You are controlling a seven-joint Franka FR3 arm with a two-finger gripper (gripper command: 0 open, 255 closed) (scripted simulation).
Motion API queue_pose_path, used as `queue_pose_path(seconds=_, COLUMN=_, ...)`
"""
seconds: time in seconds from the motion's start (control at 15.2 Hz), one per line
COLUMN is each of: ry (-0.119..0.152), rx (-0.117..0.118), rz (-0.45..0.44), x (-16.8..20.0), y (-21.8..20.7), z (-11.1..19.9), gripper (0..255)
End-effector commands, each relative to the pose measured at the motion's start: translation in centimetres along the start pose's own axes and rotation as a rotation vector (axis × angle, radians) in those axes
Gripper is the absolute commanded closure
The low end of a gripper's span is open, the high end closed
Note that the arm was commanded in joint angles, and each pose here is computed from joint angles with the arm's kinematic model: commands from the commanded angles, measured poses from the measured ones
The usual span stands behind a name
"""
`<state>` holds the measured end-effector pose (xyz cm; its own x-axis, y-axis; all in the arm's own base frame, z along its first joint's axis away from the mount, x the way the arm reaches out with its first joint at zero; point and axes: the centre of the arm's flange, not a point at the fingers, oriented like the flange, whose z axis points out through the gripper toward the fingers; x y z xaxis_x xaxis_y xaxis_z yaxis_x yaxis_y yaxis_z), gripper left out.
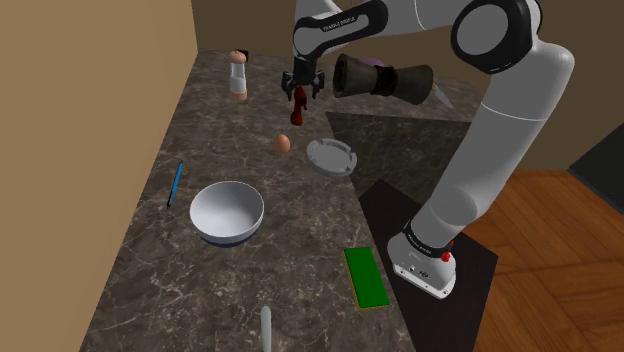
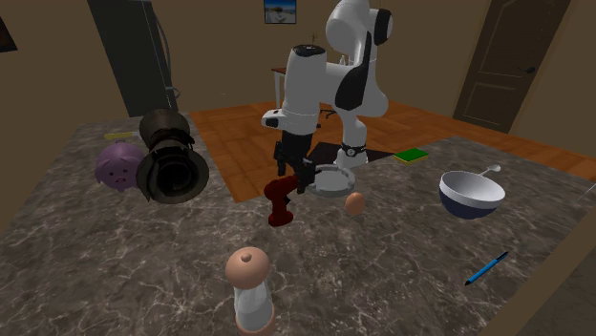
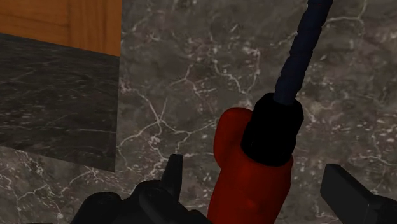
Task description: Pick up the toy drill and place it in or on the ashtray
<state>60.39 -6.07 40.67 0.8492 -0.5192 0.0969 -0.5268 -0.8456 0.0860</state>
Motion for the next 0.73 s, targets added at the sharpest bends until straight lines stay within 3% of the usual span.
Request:
queue_pose_path(seconds=0.0, ry=0.0, rx=0.0, rz=0.0, x=0.0, y=0.0, z=0.01, gripper=0)
queue_pose_path(seconds=0.07, ry=0.0, rx=0.0, rz=0.0, x=0.0, y=0.0, z=0.01, gripper=255)
queue_pose_path(seconds=0.66, ry=0.0, rx=0.0, rz=0.0, x=0.0, y=0.0, z=0.01, gripper=255)
